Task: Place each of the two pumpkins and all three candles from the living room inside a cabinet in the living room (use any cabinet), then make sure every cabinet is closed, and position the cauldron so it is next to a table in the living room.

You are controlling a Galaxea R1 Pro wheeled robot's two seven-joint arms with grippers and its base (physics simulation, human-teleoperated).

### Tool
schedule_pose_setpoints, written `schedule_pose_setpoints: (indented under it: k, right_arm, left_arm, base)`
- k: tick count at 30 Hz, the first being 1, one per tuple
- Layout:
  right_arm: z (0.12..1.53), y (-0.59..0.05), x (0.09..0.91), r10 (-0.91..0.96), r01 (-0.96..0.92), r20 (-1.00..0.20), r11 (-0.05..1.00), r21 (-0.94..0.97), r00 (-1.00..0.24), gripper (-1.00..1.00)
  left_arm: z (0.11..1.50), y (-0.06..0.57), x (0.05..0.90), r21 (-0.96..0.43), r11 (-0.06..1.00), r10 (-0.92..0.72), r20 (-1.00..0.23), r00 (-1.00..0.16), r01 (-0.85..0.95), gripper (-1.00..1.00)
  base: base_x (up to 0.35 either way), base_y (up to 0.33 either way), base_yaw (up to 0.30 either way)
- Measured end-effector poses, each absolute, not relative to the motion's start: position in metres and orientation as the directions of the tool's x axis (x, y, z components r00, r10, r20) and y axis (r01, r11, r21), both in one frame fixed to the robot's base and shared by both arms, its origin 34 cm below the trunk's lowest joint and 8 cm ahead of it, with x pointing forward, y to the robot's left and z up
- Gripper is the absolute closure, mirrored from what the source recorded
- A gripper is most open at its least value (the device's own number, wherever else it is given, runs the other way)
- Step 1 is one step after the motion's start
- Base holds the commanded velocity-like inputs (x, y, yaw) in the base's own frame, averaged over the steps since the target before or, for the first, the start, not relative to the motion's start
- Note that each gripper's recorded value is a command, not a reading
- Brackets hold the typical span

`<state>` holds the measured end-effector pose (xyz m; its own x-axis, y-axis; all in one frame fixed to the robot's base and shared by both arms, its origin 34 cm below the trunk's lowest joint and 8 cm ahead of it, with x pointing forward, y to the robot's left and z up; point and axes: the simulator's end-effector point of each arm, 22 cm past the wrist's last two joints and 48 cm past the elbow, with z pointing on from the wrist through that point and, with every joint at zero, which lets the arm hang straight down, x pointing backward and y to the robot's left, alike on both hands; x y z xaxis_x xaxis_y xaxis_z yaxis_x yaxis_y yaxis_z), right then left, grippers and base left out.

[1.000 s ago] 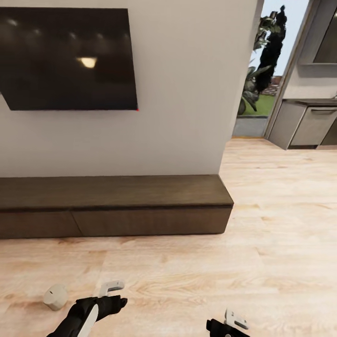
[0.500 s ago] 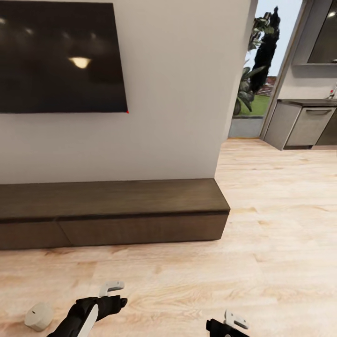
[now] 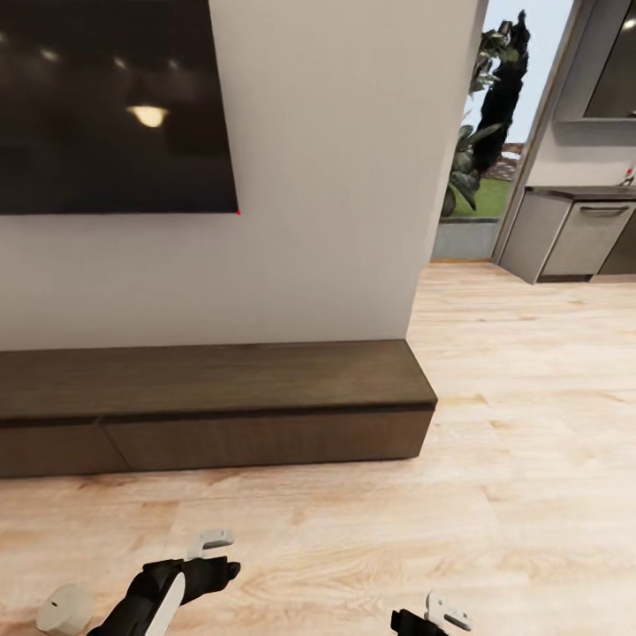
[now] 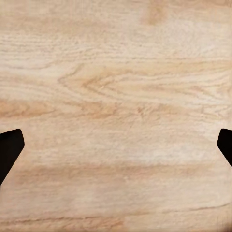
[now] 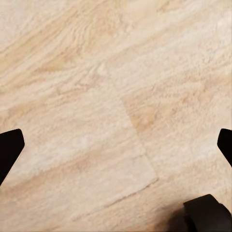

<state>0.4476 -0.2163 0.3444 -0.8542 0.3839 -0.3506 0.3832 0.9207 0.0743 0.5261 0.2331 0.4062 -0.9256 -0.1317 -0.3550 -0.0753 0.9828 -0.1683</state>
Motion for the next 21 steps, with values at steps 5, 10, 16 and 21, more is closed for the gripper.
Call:
schedule_pose_setpoints:
  k: [5,10,16,21]
  right_arm:
    - [0.348,-0.227,0.457,0.397,0.402,-0.4,0.912,0.075,-0.826,-1.0]
    - [0.347,-0.233,0.457,0.395,0.409,-0.438,0.91,0.066,-0.807,-1.0]
    - [0.346,-0.239,0.459,0.421,0.429,-0.446,0.899,0.088,-0.79,-1.0]
    - [0.358,-0.248,0.487,0.534,0.441,-0.462,0.845,0.301,-0.708,-1.0]
  left_arm:
    - [0.411,0.232,0.525,-0.176,0.981,-0.133,-0.33,-0.935,-0.077,-1.0]
    - [0.444,0.225,0.539,-0.199,0.978,-0.118,-0.321,-0.94,-0.055,-1.0]
    - [0.502,0.238,0.557,-0.229,0.97,-0.157,-0.344,-0.926,-0.08,-1.0]
    - [0.518,0.254,0.563,-0.267,0.954,-0.229,-0.365,-0.902,-0.134,-1.0]
  base:
    - [0.048,0.0,0.0]
    - [0.007,0.0,0.0]
    - [0.0,0.0,0.0]
    - [0.0,0.0,0.0]
